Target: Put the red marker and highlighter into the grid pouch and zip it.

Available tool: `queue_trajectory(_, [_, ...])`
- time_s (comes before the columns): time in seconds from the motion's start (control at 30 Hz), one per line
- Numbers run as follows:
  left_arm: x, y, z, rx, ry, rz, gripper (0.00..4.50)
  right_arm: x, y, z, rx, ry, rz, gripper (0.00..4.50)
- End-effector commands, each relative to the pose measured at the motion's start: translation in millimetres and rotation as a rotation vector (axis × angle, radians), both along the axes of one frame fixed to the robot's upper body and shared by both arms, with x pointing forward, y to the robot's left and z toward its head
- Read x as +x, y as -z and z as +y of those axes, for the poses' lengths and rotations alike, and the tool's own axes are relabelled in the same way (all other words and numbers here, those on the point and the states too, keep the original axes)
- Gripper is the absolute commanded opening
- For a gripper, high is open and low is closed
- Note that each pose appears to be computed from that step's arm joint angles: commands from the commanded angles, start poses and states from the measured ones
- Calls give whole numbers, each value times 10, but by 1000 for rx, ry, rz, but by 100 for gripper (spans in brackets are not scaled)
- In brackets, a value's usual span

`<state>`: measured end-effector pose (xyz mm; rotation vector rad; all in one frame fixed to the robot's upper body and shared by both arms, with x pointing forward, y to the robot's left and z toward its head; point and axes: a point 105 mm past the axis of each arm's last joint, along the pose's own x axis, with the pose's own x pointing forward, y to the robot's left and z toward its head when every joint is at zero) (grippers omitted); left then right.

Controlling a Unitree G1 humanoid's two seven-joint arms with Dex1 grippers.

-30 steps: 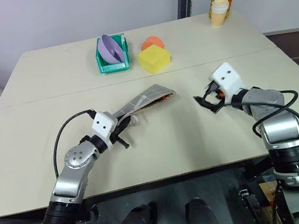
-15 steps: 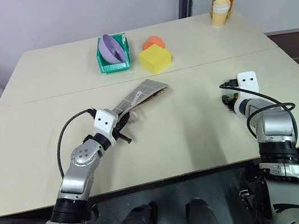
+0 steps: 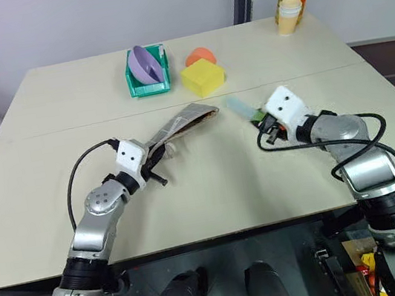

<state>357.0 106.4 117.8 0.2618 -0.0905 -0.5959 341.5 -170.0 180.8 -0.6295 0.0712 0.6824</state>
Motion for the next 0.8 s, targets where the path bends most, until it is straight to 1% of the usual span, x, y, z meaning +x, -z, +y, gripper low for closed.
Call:
queue_trajectory(0.03, [17, -168, 30, -16, 12, -60, 0, -70, -53, 104, -30, -67, -22, 91])
queue_trajectory(0.17, [3, -195, -7, -24, 34, -67, 0, -61, -32, 158, -42, -80, -21, 91])
queue_trajectory(0.47, [-80, -224, -175, -37, 105, -74, 0, -42, 101, 311, -64, -114, 6, 91])
queue_trajectory(0.57, [-111, -224, -209, -39, 126, -72, 0, -43, 100, 342, -74, -123, 2, 91])
queue_trajectory(0.8, [-202, -178, -261, -7, 203, -52, 0, -93, 85, 471, -207, -200, -38, 91])
